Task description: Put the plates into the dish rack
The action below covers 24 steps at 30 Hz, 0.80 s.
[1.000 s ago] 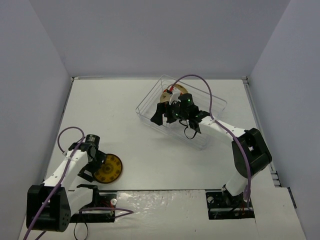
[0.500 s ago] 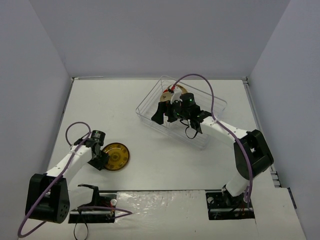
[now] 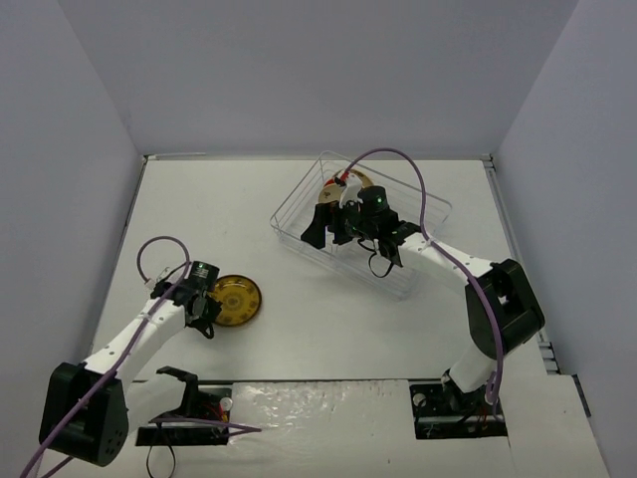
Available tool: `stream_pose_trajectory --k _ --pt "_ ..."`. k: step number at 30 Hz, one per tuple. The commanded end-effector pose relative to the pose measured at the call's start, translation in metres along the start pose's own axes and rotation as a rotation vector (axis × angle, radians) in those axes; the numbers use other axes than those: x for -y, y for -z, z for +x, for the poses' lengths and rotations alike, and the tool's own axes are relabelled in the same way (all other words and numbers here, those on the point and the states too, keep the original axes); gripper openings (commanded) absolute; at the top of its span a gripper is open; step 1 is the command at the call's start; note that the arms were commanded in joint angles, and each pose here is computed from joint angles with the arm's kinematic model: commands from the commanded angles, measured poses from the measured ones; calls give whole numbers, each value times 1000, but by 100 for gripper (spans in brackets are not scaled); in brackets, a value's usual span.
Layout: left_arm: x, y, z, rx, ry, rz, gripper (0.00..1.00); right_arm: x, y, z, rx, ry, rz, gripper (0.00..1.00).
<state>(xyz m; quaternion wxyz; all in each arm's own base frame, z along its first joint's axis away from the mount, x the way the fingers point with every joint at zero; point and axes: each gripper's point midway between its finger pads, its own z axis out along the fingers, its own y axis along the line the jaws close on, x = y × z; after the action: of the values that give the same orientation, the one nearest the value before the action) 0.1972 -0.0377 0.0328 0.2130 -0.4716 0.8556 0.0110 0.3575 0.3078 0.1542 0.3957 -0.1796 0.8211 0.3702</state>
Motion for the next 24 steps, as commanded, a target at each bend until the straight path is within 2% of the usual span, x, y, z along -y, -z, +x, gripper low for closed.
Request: stream_pose_trajectory --k 1,3,10,19,24 --pt "41 56 -56 276 -57 199 0 -11 2 -31 97 41 -43 100" --pt "56 72 -70 340 -77 287 0 -11 3 -31 96 44 -47 100" --pt "97 109 -86 429 -109 533 0 -25 6 -32 101 81 -112 100" --pt "166 192 -91 613 -459 952 0 -56 22 -38 133 189 -254 100" --pt "184 222 -94 671 -571 1038 0 -70 32 -40 153 244 -323 100"
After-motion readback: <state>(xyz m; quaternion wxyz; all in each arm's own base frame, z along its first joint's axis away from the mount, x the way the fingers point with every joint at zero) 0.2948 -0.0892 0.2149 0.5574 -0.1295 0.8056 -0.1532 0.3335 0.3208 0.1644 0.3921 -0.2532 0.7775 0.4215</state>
